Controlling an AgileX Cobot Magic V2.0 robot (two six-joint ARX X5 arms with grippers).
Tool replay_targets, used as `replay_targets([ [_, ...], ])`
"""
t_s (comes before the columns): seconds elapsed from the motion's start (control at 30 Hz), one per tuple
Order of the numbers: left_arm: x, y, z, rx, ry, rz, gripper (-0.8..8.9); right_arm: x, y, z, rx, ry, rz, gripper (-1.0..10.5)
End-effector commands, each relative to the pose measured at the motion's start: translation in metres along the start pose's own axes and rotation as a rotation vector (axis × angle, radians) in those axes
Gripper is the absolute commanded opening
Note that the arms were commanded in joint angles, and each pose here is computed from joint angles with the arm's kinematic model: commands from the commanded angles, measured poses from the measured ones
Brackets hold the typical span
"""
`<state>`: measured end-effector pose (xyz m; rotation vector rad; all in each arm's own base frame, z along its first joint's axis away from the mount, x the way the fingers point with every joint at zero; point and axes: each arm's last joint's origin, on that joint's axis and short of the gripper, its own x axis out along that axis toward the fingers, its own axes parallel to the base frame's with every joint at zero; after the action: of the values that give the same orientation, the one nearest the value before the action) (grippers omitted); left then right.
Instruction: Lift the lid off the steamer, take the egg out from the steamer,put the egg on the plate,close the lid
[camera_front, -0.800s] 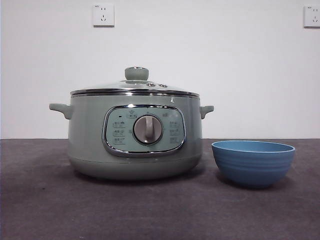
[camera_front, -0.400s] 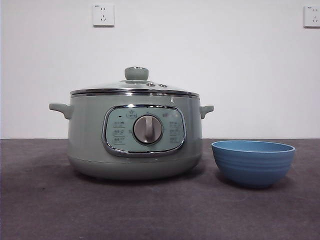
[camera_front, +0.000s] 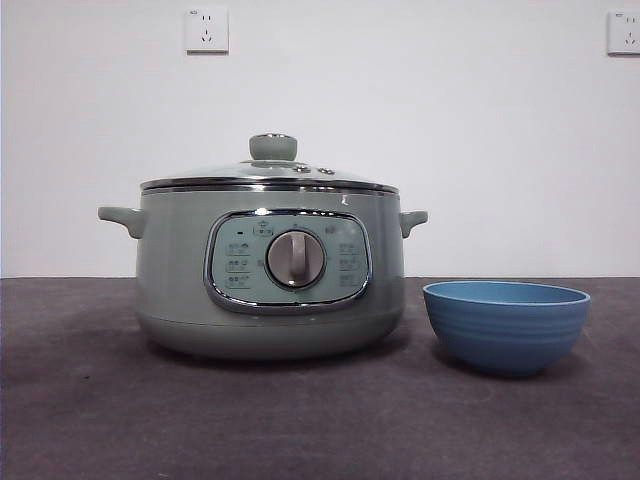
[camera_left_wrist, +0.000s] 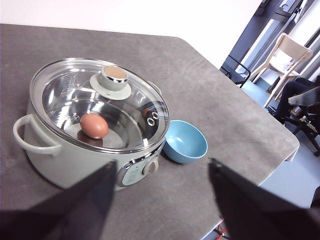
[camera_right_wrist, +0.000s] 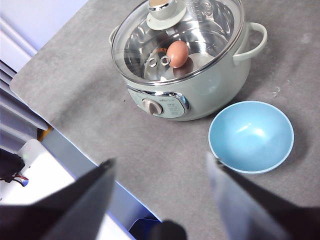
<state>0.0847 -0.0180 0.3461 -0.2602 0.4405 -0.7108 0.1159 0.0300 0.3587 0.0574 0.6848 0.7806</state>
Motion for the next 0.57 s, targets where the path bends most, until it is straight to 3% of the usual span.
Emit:
replay_targets([
  [0.03, 0.001, 0.000, 0.002, 0.021, -0.009, -0.003, 5.12, 0.000, 0.001, 0.001, 0.004, -0.001, 0.002, 5.4],
  [0.33, 0.024, 0.013, 0.022, 0.051, -0.005, -0.042, 5.12, 0.000, 0.001, 0.001, 0.007, -0.002, 0.001, 5.4],
  [0.57, 0.063, 0.019, 0.056, 0.134, 0.026, -0.071, 5.12, 0.000, 0.001, 0.001, 0.009, -0.003, 0.001, 5.4],
])
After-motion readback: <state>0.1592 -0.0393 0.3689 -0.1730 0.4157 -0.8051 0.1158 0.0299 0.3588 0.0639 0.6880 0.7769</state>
